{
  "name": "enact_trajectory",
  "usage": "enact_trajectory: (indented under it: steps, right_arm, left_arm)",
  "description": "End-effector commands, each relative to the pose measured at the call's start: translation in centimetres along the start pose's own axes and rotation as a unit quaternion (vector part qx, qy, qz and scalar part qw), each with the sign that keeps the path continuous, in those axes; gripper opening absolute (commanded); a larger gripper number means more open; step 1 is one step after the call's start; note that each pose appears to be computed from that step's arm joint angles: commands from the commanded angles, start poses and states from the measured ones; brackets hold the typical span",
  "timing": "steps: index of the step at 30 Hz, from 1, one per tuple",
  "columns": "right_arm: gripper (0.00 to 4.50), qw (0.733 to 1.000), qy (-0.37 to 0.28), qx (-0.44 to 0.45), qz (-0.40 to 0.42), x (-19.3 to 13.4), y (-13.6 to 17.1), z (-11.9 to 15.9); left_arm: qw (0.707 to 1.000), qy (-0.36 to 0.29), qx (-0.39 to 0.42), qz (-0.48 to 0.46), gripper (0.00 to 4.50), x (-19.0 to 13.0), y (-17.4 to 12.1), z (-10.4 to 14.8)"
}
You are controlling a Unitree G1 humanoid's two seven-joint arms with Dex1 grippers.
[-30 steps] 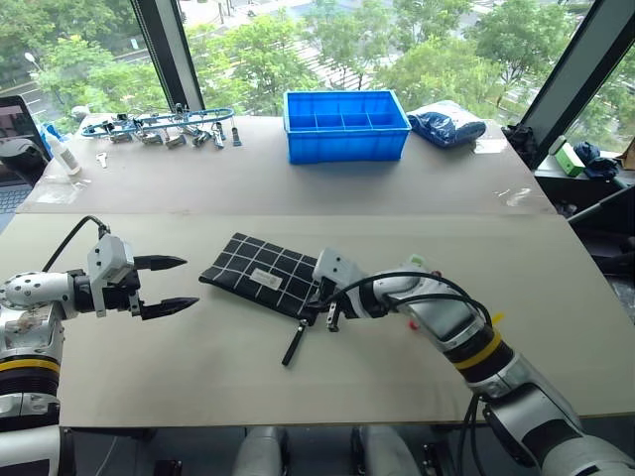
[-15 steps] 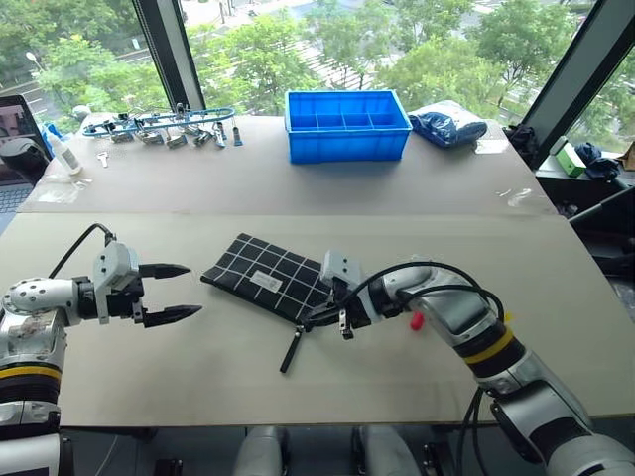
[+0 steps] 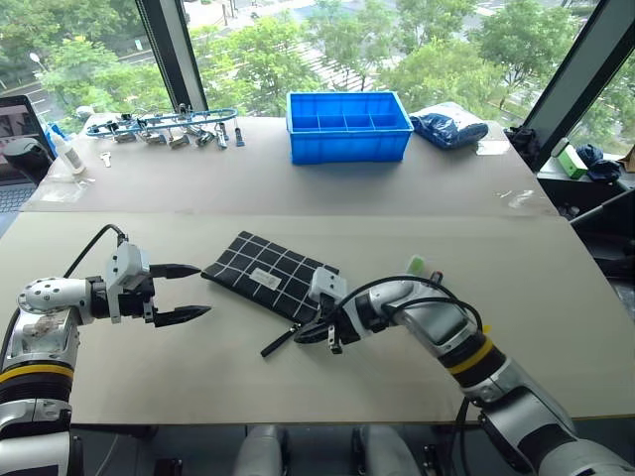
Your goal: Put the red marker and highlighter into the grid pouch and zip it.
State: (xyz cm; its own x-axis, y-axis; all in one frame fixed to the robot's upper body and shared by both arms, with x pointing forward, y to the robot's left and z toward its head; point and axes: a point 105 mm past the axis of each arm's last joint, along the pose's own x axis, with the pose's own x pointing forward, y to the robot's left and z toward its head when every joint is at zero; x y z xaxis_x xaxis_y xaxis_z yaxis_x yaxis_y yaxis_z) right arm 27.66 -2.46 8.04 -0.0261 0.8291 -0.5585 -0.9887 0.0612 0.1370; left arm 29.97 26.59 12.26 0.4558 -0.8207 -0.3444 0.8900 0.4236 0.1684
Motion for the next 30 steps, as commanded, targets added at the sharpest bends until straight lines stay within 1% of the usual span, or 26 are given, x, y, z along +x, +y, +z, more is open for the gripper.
enact_trajectory:
  steps: [1, 5, 8, 12, 15, 16, 18, 20, 23, 27, 30]
  right_arm:
    - [0.04, 1.000, -0.024, 0.001, 0.003, -1.8, 0.2, 1.1]
    - [0.04, 0.997, -0.071, 0.027, 0.001, -1.6, -0.2, 3.7]
    - [0.04, 0.994, -0.096, 0.037, 0.021, -0.7, 0.3, 5.5]
    - [0.04, 0.993, -0.100, 0.033, 0.046, -0.1, 1.1, 6.4]
    - [0.04, 0.994, -0.088, 0.026, 0.057, 0.3, 1.5, 6.3]
    - [0.04, 0.996, -0.074, 0.023, 0.053, 0.7, 1.4, 5.9]
    - [0.04, 0.999, -0.045, 0.023, 0.017, 2.0, 0.2, 4.9]
    - [0.04, 0.999, -0.028, 0.014, -0.016, 2.9, -0.8, 4.6]
    - [0.04, 0.999, -0.032, 0.012, -0.027, 3.6, -1.4, 5.1]
    - [0.04, 1.000, -0.015, -0.001, -0.022, 3.9, -1.2, 4.6]
    - [0.04, 0.999, 0.013, -0.030, -0.033, 2.9, -1.6, 3.6]
  left_arm:
    - [1.000, -0.007, 0.008, 0.001, 4.50, -0.1, 0.3, 0.6]
    - [1.000, -0.010, 0.002, 0.000, 4.50, 0.0, 0.1, 0.3]
    - [1.000, -0.010, 0.001, 0.002, 4.50, 0.0, 0.1, 0.2]
    - [1.000, -0.011, -0.003, 0.006, 4.50, -0.3, 0.2, 0.1]
    - [1.000, -0.012, -0.004, 0.009, 4.50, -0.4, 0.2, 0.1]
    - [1.000, -0.012, -0.005, 0.009, 4.50, -0.4, 0.2, 0.1]
    - [1.000, -0.015, -0.007, 0.011, 4.50, -0.4, 0.2, 0.1]
    - [1.000, -0.017, -0.008, 0.013, 4.50, -0.4, 0.2, 0.1]
    - [1.000, -0.018, -0.008, 0.013, 4.50, -0.4, 0.1, 0.0]
    - [1.000, -0.022, -0.008, 0.013, 4.50, -0.3, 0.1, 0.1]
    - [0.999, -0.028, -0.008, 0.015, 4.50, -0.1, 0.2, 0.3]
